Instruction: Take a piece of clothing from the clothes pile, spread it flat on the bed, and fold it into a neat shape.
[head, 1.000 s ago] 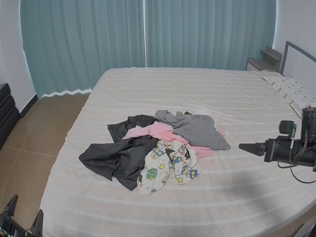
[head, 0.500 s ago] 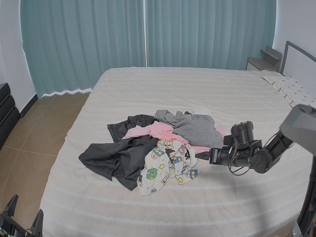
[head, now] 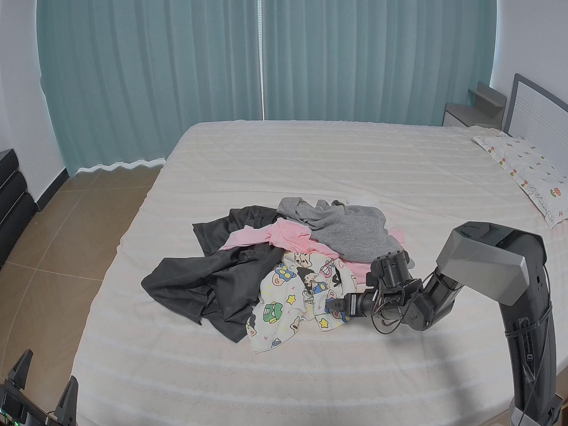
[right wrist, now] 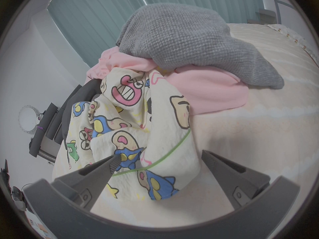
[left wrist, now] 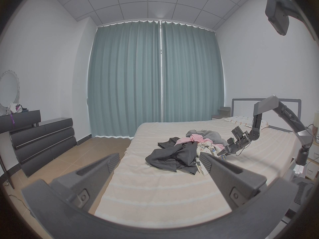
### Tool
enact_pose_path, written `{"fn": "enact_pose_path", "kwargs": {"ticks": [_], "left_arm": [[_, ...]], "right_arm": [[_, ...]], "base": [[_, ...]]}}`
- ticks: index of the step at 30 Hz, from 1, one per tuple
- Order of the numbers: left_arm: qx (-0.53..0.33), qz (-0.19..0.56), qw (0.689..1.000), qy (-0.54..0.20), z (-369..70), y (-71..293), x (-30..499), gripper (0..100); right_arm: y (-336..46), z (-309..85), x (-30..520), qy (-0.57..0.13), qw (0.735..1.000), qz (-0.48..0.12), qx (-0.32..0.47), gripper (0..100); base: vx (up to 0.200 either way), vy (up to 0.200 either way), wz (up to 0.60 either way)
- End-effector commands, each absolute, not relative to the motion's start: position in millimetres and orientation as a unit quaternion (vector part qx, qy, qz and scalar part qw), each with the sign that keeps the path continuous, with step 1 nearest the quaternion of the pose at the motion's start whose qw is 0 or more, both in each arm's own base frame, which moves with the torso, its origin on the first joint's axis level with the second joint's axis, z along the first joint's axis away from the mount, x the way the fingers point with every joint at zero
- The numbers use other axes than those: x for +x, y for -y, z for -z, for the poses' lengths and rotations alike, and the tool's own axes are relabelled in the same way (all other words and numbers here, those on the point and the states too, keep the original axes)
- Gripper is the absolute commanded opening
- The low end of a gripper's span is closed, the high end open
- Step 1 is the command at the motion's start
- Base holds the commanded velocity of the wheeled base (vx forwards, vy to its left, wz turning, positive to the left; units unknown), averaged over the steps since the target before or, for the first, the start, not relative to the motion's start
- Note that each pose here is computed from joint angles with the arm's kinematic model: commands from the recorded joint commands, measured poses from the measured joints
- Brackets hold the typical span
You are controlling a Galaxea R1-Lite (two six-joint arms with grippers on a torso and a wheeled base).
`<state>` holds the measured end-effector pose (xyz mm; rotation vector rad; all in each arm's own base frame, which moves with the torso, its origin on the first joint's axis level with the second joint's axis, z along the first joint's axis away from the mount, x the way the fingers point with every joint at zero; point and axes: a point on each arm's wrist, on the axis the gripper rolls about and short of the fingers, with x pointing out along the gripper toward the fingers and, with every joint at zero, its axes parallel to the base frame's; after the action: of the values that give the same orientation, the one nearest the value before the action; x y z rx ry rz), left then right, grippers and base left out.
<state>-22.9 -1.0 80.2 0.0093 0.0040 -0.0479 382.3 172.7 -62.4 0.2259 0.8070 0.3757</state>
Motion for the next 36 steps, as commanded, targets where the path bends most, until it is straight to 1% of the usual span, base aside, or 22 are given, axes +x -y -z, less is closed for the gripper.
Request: {"fn": "enact_pose_path", "kwargs": {"ticks": [1,2,3,8,11,12,13,16,20,24,28,32,33,36], "left_arm": [[0.005,0.024,1.000,-0.003,-74.9,1.0,-22.8,100],[0.005,0.024,1.000,-0.003,-74.9,1.0,-22.8,100],[0.005,0.024,1.000,-0.003,-74.9,1.0,-22.8,100],[0.005,0.024,1.000,-0.003,-74.9,1.0,-22.8,100],[0.005,0.024,1.000,-0.003,-74.9,1.0,-22.8,100],[0.005,0.024,1.000,-0.003,-74.9,1.0,-22.8,100],[0.005,0.024,1.000,-0.003,-74.9,1.0,-22.8,100],[0.005,0.024,1.000,-0.003,-74.9,1.0,-22.8,100],[0.005,0.024,1.000,-0.003,-74.9,1.0,-22.8,100],[0.005,0.024,1.000,-0.003,-74.9,1.0,-22.8,100],[0.005,0.024,1.000,-0.003,-74.9,1.0,-22.8,100],[0.005,0.024,1.000,-0.003,-74.9,1.0,-22.8,100],[0.005,0.024,1.000,-0.003,-74.9,1.0,-22.8,100],[0.005,0.024,1.000,-0.003,-74.9,1.0,-22.8,100]], "right_arm": [[-174.5,67.5,385.5,-0.388,0.897,-0.184,0.105,100],[-175.4,66.4,387.5,-0.382,0.900,-0.190,0.094,100],[-176.0,65.8,388.8,-0.377,0.901,-0.194,0.089,0],[-180.1,66.8,391.8,-0.346,0.912,-0.204,0.089,0],[-180.1,66.8,391.8,-0.346,0.912,-0.204,0.089,0],[-179.2,65.8,391.7,-0.331,0.923,-0.178,0.081,0],[-178.8,65.0,391.3,-0.330,0.924,-0.173,0.081,0],[-174.8,59.6,384.2,-0.336,0.923,-0.169,0.081,0],[-166.4,42.6,368.1,-0.344,0.920,-0.171,0.084,0],[-155.3,28.4,349.8,-0.348,0.915,-0.182,0.090,0],[-135.8,6.5,323.7,-0.317,0.919,-0.205,0.112,0],[-126.5,-1.9,301.6,-0.301,0.922,-0.212,0.117,0],[-121.2,-9.1,280.0,-0.288,0.922,-0.228,0.119,0],[-117.4,-18.9,258.1,-0.270,0.921,-0.254,0.123,0]], "base": [[0.000,0.000,0.00],[0.000,0.000,0.00],[0.000,0.000,0.00],[0.000,0.000,0.00],[0.000,0.000,0.00],[0.000,0.000,0.00],[0.000,0.000,0.00],[0.000,0.000,0.00],[0.000,0.000,0.00],[0.000,0.000,0.00],[0.000,0.000,0.00],[0.000,0.000,0.00],[0.000,0.000,0.00],[0.000,0.000,0.00]]}}
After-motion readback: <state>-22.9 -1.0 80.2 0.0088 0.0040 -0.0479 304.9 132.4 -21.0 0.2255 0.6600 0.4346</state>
